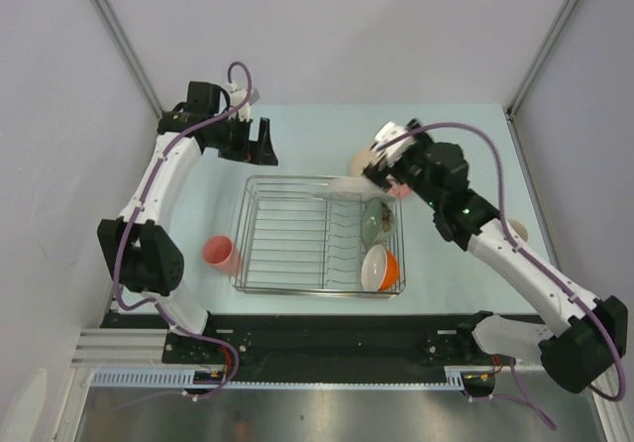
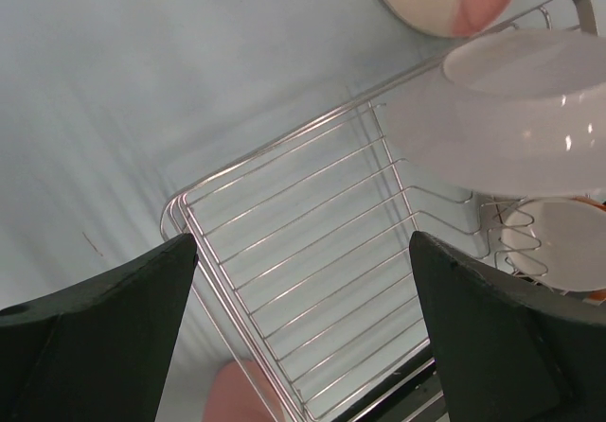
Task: Load the mixed dishes into the dish rack
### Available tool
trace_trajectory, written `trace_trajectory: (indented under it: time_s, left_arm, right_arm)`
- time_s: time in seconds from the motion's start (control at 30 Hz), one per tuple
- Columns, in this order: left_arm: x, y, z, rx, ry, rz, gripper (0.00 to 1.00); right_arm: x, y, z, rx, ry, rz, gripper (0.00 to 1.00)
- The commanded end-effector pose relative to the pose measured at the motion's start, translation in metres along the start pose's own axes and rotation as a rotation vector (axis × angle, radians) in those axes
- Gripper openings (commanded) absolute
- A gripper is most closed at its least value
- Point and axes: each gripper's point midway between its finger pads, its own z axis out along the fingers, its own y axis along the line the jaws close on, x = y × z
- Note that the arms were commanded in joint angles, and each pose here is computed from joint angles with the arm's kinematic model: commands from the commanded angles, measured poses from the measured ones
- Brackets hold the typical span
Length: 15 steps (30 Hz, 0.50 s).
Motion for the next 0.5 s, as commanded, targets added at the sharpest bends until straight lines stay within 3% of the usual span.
trace_trajectory:
  time_s: [0.0, 0.07, 0.1, 0.13, 0.23, 0.4, 0.47]
  left_arm:
    - [-0.039, -0.015, 0.012, 0.027, -0.064, 0.056, 1.0]
    - [-0.063, -0.032, 0.018, 0.041, -0.087, 0.089, 1.0]
    - [-0.059, -0.028, 0.038, 0.042, -0.032, 0.068, 1.0]
    - [-0.081, -0.044, 0.033, 0.06, -0.074, 0.098, 1.0]
    - [-0.098, -0.059, 0.057, 0.08, -0.078, 0.136, 1.0]
    - [-0.116, -0.069, 0.102, 0.068, -0.119, 0.194, 1.0]
    - [-0.12, -0.066, 0.124, 0.056, -0.127, 0.178, 1.0]
  right_arm:
    - [-0.006, -0.12, -0.037, 0.49, -0.118, 0.466, 1.0]
    - [0.035, -0.142, -0.034, 0.552, -0.073, 0.711, 1.0]
    - [0.041, -0.144, -0.031, 0.532, -0.073, 0.77, 1.0]
    - [0.049, -0.143, -0.028, 0.521, -0.066, 0.827, 1.0]
    - [0.086, -0.154, -0.021, 0.597, -0.012, 0.952, 1.0]
    - [0.178, -0.138, 0.016, 0.58, 0.222, 1.275, 1.0]
    - [0.194, -0.126, 0.024, 0.567, 0.272, 1.314, 1.0]
